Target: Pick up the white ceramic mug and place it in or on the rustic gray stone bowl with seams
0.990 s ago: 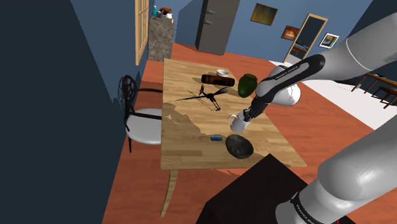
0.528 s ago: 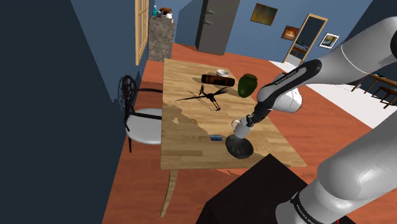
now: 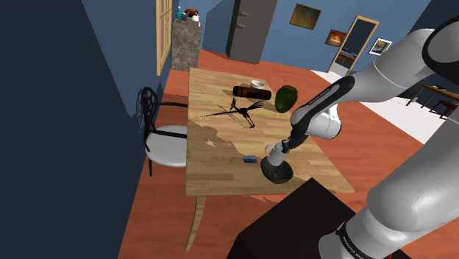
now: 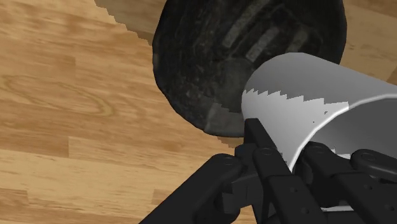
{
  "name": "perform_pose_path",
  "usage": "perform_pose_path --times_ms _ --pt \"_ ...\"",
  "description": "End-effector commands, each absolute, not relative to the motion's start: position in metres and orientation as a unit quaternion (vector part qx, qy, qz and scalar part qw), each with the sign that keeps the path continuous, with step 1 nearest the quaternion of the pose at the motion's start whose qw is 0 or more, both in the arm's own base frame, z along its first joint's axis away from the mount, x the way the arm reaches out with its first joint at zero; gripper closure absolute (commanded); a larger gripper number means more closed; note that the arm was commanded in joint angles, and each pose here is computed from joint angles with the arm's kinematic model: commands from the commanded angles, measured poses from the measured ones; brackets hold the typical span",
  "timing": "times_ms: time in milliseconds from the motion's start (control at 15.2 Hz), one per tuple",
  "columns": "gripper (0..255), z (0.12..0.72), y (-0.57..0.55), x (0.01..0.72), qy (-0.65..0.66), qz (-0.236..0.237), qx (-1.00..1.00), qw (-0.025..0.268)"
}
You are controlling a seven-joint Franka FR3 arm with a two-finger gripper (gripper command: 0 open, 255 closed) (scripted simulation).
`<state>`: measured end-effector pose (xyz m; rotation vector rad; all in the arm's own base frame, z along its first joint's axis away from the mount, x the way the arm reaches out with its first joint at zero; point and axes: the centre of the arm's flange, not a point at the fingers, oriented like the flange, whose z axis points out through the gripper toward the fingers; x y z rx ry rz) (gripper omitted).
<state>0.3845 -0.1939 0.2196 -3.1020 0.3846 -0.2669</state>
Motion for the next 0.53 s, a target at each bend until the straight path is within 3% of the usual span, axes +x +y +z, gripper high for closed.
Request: perform_pose_path --times_ms 0,462 --pt "255 0.208 -0.195 0.385 0.123 -0.085 -0.989 0.002" --pt "255 0.193 -0.195 0.385 0.123 -0.085 -0.989 0.002"
